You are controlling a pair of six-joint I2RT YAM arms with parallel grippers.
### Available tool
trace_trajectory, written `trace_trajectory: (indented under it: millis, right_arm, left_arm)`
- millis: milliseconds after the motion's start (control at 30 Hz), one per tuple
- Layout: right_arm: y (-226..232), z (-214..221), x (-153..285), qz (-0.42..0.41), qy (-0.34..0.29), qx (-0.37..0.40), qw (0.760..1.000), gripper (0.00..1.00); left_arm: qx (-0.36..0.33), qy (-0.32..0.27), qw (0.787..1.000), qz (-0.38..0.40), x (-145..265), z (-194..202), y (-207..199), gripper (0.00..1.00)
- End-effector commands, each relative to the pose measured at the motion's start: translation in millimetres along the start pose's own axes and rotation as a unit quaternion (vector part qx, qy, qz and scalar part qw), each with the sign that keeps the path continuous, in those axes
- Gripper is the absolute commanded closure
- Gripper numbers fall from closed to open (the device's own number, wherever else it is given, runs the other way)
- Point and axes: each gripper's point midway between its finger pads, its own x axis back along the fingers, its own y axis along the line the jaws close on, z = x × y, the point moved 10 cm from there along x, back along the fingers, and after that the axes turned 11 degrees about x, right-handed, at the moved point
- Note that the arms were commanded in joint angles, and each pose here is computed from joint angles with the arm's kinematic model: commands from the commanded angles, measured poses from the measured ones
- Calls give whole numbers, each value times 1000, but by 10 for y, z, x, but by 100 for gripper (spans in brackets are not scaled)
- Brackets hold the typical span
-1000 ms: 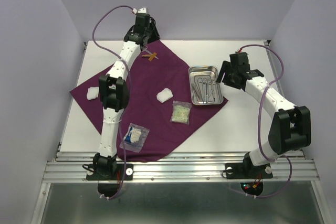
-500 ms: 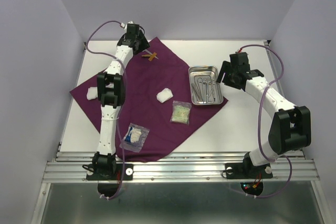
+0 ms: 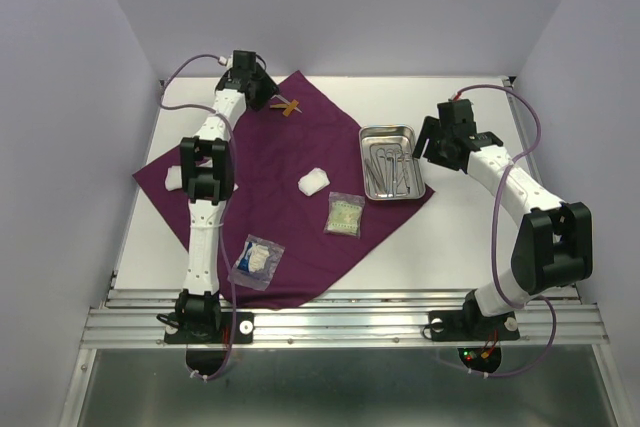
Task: Prepare the surgical pack
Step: Pick up the medical item from the surgical kit.
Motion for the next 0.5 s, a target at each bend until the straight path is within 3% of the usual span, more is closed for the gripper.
trace_trajectory:
  millis: [0, 467]
  right_arm:
    - [-4, -152, 131, -3, -32, -8, 999, 27]
    - [-40, -115, 190, 5, -34, -7, 999, 27]
  left_arm:
    - [29, 26, 999, -1, -72, 76, 92, 38]
    - [54, 40, 998, -17, -311, 179, 276, 41]
